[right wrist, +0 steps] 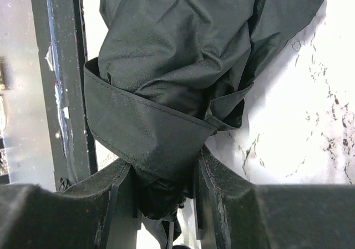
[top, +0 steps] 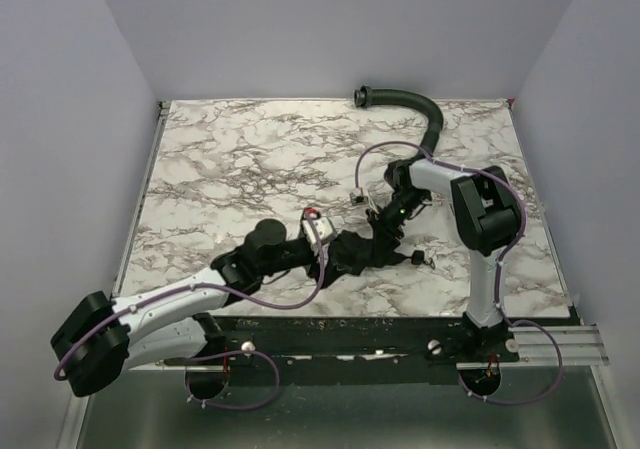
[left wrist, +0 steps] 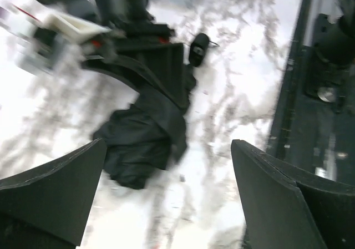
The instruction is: Put away the umbrella
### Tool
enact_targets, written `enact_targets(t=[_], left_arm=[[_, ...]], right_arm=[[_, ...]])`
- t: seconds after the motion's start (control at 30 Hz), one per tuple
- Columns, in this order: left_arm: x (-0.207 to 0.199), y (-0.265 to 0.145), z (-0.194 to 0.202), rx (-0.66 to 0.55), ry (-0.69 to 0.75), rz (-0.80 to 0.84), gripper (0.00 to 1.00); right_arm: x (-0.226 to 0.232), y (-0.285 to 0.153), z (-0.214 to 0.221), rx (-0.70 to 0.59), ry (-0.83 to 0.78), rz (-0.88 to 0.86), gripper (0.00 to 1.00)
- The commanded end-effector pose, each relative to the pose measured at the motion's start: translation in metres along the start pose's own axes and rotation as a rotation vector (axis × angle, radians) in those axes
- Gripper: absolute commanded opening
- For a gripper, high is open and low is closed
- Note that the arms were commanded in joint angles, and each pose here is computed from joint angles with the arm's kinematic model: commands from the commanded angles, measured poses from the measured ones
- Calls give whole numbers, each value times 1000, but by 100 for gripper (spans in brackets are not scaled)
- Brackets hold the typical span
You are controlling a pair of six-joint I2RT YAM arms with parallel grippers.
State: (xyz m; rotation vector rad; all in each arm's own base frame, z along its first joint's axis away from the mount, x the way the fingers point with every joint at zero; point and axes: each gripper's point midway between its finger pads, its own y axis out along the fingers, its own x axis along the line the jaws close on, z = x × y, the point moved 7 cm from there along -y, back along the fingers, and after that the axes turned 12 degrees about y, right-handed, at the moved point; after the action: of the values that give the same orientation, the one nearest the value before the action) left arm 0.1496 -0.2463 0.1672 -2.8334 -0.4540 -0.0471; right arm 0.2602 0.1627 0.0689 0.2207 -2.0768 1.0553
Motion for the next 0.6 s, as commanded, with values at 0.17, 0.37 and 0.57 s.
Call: enact_targets(t=[0.17,0.37,0.57], left_arm=[[22,5,24,85,653,82,99],[32,40,33,149,791,110,99],[31,61,41,166,801,124,99]], right_arm=[[-39,5,28,257,-124,131,2],[-36,5,24,260,-155,139,2],[-34,8,25,260,-161,132,3]])
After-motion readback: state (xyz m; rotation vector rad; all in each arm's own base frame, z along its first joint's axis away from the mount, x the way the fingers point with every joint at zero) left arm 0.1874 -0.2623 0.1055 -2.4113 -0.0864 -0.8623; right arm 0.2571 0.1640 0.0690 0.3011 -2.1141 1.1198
